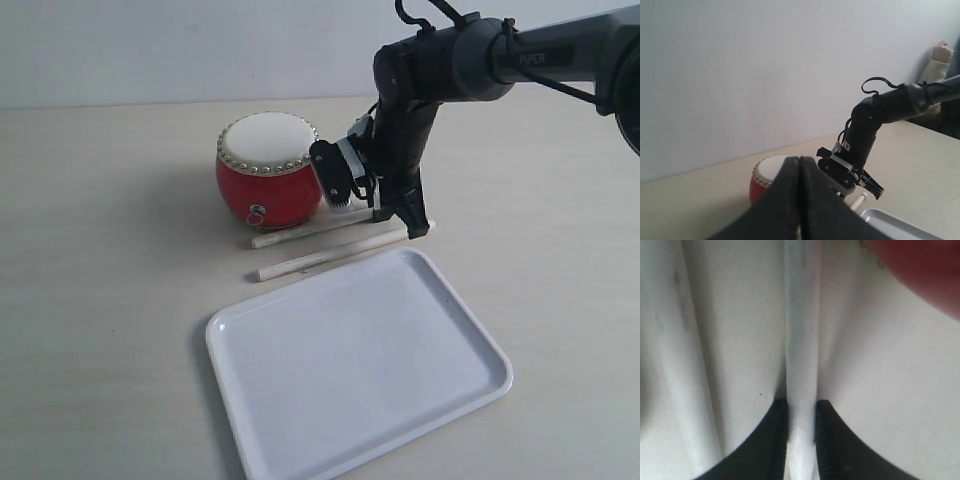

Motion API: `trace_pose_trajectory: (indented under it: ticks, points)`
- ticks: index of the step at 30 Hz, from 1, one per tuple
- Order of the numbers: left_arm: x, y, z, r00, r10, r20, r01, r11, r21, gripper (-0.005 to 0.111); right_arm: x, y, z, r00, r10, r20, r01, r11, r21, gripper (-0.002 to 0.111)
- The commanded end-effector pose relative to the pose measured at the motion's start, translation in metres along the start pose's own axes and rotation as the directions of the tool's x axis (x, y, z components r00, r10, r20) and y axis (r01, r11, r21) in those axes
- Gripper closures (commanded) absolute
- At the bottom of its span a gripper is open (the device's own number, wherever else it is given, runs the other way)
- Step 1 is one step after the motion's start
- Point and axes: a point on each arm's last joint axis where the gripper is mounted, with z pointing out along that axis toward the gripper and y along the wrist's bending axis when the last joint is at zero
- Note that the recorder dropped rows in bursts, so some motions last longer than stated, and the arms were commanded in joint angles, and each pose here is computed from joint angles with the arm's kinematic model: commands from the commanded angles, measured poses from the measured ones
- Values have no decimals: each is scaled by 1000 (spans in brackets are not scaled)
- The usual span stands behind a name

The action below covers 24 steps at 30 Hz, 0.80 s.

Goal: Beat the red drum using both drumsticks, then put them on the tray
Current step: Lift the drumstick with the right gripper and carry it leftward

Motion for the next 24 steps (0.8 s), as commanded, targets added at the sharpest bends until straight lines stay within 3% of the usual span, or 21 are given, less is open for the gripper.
trace_pose_trajectory:
  ticks: [1,16,24]
  points:
    - [1,0,0,1000,1,-1,-1,1000,-2,107,5,-2,-15,1000,-6,-15,6,1000,6,108]
    - [1,0,0,1000,1,0,-1,1000,-4,107,5,-4,-72,999,52,8,-52,997,49,108]
    - [2,1,1,1000,-2,-4,2,1000,-5,107,8,2,-106,985,171,11,-171,984,42,108]
